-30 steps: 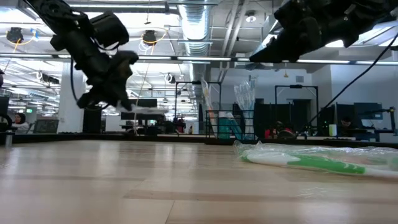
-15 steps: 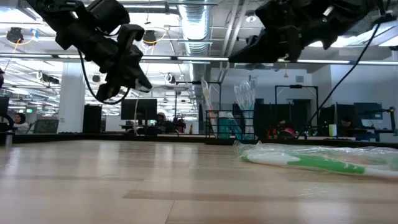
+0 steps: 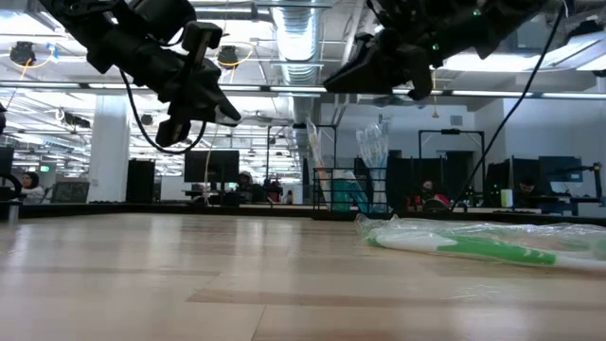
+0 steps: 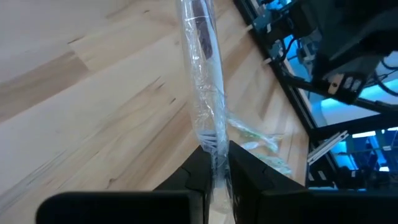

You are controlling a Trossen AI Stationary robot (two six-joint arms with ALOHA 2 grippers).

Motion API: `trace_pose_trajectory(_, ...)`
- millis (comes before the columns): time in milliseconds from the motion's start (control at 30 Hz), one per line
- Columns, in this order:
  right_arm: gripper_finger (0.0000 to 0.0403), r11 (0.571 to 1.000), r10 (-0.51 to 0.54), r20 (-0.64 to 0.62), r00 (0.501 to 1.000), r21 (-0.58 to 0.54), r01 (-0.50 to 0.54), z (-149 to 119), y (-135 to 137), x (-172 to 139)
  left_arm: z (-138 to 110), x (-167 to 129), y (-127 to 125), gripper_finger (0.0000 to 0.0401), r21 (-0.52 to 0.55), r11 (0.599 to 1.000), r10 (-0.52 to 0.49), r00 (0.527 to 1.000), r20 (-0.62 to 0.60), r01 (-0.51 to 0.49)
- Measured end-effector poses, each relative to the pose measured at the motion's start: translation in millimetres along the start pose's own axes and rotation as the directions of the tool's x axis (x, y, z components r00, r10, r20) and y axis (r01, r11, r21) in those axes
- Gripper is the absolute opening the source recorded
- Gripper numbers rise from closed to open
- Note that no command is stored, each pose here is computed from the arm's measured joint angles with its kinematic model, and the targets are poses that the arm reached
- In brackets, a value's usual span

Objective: Pick & Place toothbrushing station
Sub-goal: Put the purple toothbrush into the mesh organizer

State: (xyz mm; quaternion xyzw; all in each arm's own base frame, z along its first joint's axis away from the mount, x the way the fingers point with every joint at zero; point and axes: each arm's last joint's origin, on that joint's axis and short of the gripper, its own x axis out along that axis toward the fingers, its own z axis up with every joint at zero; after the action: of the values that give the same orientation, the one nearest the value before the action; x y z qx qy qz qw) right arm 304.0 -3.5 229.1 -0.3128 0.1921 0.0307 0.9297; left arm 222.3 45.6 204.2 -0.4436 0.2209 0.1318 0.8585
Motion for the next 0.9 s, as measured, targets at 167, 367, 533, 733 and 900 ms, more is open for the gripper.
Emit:
trace_pose_trajectory(167,0.0065,1.0,-0.006,0.023,1.0,-0.017,0.006,7,-1,0,2,0,-2,0.0028,0.001,1.0,-0.019,1.0,0.017,0.019)
trace_pose_trajectory(367,0.0066,0.982,-0.035,0.018,0.999,-0.185,0.038,16,7,-2,4,0,-5,0.0028,0.01,0.999,-0.051,0.998,0.04,0.051)
trace_pose_trajectory(533,0.0066,0.959,-0.068,0.005,0.998,-0.277,0.067,21,12,-3,3,3,-8,0.0028,0.001,0.997,-0.074,0.996,0.045,0.074)
trace_pose_trajectory(733,0.0066,0.942,-0.066,0.008,0.998,-0.331,0.065,22,14,-3,1,18,-9,0.0028,0.008,0.994,-0.113,0.993,0.033,0.112)
trace_pose_trajectory(900,0.0068,0.923,-0.091,-0.009,0.996,-0.377,0.081,24,17,-4,2,28,-9,0.0028,0.008,0.988,-0.155,0.986,0.058,0.155)
